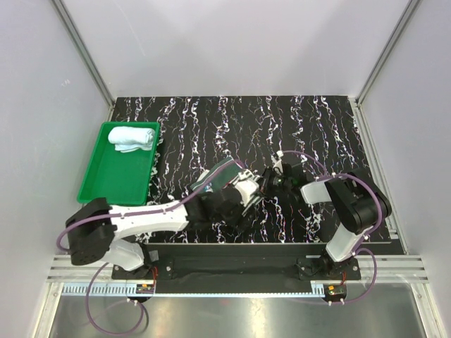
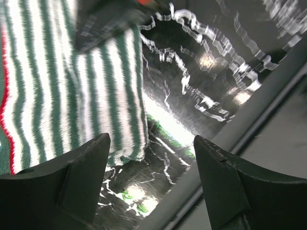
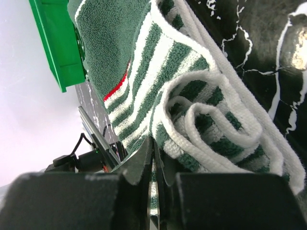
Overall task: Roll the towels
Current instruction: Roll the towel
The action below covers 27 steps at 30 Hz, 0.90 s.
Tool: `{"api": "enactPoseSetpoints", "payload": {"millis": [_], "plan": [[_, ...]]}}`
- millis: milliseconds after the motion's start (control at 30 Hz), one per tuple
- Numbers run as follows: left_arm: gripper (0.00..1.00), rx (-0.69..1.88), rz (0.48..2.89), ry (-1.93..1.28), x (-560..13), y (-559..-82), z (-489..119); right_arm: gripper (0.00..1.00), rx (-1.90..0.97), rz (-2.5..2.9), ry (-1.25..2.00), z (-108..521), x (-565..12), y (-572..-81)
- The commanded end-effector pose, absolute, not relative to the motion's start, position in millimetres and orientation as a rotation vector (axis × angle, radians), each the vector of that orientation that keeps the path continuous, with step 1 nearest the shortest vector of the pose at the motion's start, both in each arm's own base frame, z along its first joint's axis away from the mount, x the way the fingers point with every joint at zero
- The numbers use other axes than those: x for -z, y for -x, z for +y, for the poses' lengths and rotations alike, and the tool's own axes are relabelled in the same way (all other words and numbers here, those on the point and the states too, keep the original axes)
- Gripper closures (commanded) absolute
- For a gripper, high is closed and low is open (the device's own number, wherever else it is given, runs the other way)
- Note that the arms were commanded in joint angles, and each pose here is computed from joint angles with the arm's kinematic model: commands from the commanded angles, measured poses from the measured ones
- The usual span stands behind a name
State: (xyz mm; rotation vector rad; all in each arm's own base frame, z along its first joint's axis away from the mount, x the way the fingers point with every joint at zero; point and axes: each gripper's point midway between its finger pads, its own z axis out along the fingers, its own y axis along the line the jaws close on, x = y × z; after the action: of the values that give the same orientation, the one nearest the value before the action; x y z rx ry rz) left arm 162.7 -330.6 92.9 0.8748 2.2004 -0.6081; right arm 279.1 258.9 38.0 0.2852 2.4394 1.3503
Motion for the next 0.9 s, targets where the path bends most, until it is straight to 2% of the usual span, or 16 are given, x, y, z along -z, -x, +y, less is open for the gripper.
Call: {"api": "enactPoseSetpoints", "payload": {"millis": [0,167,533,733,867], "plan": [[0.23,0.424,2.090,-0.971,-96,-177,-343,0.90,-1.196,2.561,-0.317,249,-4,-269],[0.23,0.302,2.127,-1.023,-63,-182,-346,0.91,-1.203,2.572,-0.307,252,-2,-266],[0.19,-0.011,2.093,-0.955,-51,-205,-316,0.91,-1.192,2.596,-0.294,252,3,-262],[0.23,-0.071,2.162,-1.001,-11,-198,-306,0.91,-1.186,2.604,-0.289,252,4,-263],[0.36,-0.073,2.192,-1.025,0,-195,-308,0.91,-1.182,2.609,-0.286,251,3,-262]]}}
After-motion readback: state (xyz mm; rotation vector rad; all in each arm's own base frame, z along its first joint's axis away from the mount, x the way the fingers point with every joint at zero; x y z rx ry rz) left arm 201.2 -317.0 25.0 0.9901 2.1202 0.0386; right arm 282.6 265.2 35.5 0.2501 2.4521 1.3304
